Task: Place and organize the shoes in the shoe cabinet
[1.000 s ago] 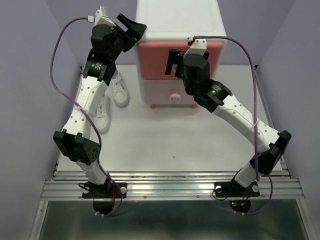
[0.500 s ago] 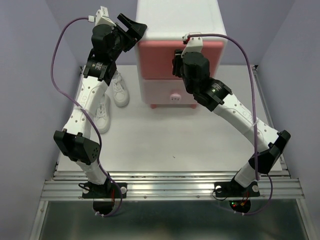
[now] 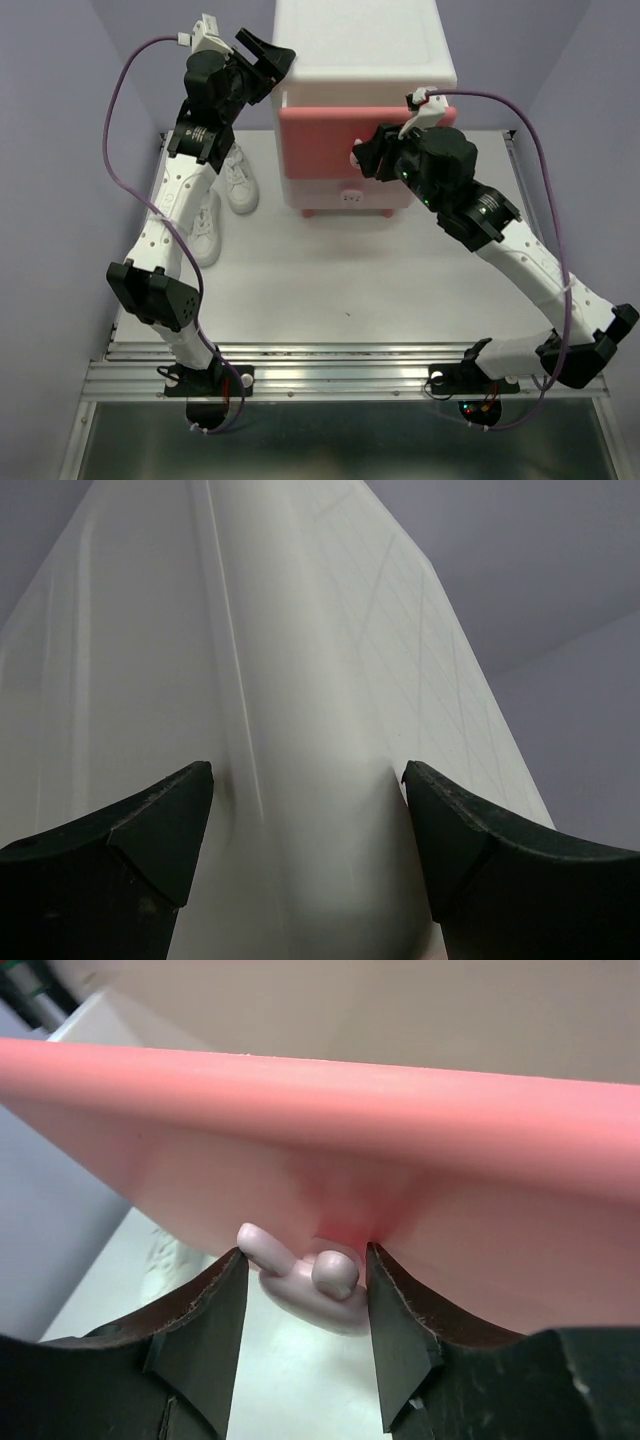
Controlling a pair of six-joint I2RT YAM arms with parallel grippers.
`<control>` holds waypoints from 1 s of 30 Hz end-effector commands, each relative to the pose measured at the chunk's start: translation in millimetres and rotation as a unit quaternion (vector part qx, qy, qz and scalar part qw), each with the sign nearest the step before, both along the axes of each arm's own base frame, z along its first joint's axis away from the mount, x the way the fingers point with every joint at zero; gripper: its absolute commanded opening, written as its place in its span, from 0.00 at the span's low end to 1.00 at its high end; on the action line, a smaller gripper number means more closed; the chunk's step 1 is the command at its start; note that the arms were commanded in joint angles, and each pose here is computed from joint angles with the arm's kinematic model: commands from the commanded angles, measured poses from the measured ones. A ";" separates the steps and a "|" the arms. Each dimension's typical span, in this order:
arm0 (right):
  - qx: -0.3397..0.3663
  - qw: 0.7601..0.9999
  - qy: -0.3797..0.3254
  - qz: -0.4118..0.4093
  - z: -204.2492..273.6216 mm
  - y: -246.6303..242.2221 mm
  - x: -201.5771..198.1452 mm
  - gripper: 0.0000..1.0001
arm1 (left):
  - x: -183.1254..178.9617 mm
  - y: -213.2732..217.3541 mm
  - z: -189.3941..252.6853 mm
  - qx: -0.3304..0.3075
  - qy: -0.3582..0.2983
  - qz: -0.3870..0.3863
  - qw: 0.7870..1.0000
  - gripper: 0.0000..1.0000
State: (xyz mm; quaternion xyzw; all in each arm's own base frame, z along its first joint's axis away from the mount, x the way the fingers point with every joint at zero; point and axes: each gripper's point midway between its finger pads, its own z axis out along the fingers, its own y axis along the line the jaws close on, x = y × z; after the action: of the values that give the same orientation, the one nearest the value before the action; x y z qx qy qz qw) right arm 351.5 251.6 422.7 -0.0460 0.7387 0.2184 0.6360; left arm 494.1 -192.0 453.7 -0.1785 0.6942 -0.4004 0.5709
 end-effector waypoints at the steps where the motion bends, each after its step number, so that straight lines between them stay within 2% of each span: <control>1: 0.071 0.994 0.075 0.041 -7.8 -9.1 -46.5 0.01 | 1.6 20.6 -186.4 0.131 0.241 0.023 0.961 0.86; 5: 0.083 0.984 0.108 0.112 -15.3 -5.4 -85.4 0.01 | 0.0 23.3 -190.0 0.128 0.239 0.032 0.962 0.86; 11: 0.090 0.975 0.167 0.111 -25.6 -25.8 -120.8 0.01 | -1.3 25.5 -200.3 0.130 0.247 0.037 0.960 0.86; 14: 0.089 0.965 0.198 0.147 -30.7 -24.1 -142.8 0.01 | -1.3 27.2 -202.8 0.131 0.247 0.042 0.959 0.86; 16: 0.070 0.967 0.186 0.157 -25.9 -22.2 -140.2 0.05 | -0.8 27.3 -203.6 0.130 0.246 0.043 0.959 0.86; 17: 0.072 0.971 0.161 0.159 -5.4 -23.5 -138.1 0.07 | -0.8 26.9 -206.4 0.130 0.249 0.042 0.959 0.86; 19: 0.054 0.979 0.126 0.148 13.5 -23.8 -124.5 0.19 | -1.2 25.8 -207.4 0.129 0.252 0.039 0.958 0.86; 20: 0.040 0.980 0.125 0.150 13.6 -13.4 -111.1 0.20 | -0.6 25.3 -206.7 0.128 0.252 0.039 0.958 0.86; 21: 0.053 0.981 0.083 0.166 49.2 -9.3 -110.1 0.25 | -1.2 24.9 -206.8 0.131 0.252 0.037 0.958 0.86; 22: 0.050 0.981 0.066 0.174 61.3 -4.2 -105.4 0.30 | -1.4 26.1 -207.5 0.133 0.253 0.038 0.958 0.86; 23: 0.065 0.982 0.041 0.175 86.8 4.3 -94.8 0.39 | -2.5 25.9 -207.2 0.134 0.254 0.038 0.957 0.86; 27: 0.093 0.976 -0.013 0.195 130.4 28.7 -74.8 0.60 | -5.0 26.6 -207.7 0.143 0.257 0.031 0.955 0.86; 29: 0.103 0.971 -0.051 0.211 157.6 32.5 -76.9 0.81 | -5.2 26.6 -207.6 0.149 0.256 0.029 0.955 0.86; 30: 0.099 0.973 -0.052 0.201 155.8 37.7 -65.0 0.98 | -4.9 27.1 -209.4 0.150 0.258 0.029 0.954 0.86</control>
State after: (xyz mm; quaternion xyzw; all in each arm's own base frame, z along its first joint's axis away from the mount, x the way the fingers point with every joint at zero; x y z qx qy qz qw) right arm 281.8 282.9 532.4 -0.1185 0.7134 0.3938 0.5674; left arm 496.0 -186.6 452.8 -0.1983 0.6717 -0.4057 0.5872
